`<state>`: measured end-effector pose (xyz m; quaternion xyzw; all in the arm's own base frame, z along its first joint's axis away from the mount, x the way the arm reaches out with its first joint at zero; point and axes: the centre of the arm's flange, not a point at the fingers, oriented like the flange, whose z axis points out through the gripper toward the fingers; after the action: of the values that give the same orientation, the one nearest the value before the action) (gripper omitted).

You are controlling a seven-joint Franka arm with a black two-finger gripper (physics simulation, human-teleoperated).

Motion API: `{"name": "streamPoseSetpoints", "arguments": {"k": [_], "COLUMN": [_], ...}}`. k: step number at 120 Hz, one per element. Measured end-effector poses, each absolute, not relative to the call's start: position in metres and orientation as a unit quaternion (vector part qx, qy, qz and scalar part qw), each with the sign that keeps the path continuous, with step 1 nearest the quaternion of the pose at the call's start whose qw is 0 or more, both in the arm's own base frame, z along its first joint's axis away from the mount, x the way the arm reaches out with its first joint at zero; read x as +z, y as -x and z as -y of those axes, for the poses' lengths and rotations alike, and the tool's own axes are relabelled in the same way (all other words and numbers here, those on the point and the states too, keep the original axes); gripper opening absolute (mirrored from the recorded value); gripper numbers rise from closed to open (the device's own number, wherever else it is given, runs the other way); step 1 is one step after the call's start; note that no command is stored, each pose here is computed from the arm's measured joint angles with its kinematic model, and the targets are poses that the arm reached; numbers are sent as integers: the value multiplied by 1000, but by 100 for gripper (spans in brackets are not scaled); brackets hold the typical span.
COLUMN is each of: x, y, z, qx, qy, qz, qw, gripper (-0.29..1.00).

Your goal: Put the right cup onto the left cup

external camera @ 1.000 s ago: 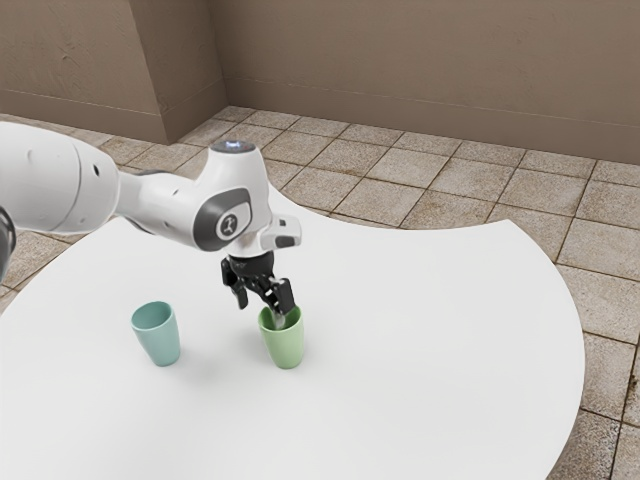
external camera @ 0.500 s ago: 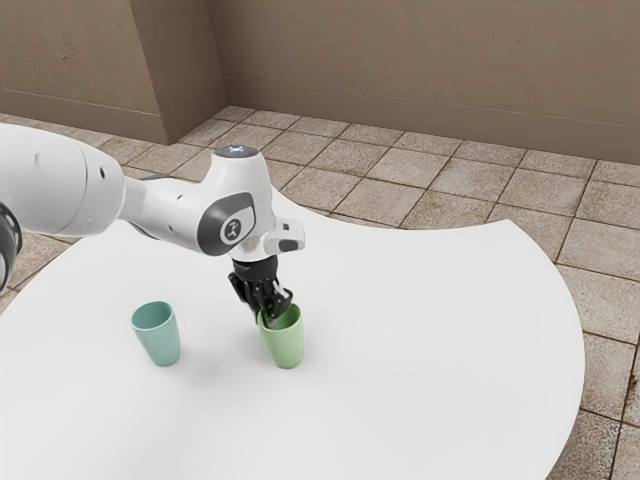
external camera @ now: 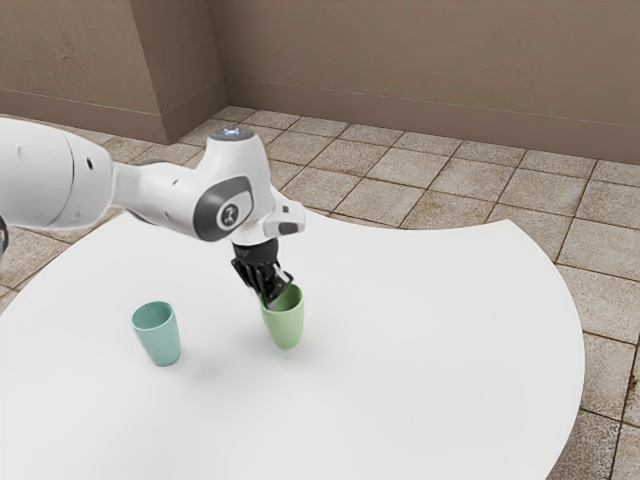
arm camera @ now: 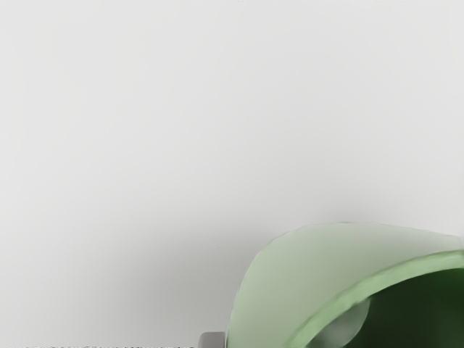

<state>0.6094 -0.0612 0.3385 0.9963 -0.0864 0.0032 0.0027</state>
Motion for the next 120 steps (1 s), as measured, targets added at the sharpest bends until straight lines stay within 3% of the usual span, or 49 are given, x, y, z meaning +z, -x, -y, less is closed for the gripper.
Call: {"name": "streamPoseSetpoints", "arguments": {"k": [48, 120], "x": [429, 433], "y": [-621, -599], "z": [20, -123], "qx": [31, -14], "qy": [-998, -1000], "qz": [61, -6], "qw": [-11, -27], "gripper": [-8, -8]}}
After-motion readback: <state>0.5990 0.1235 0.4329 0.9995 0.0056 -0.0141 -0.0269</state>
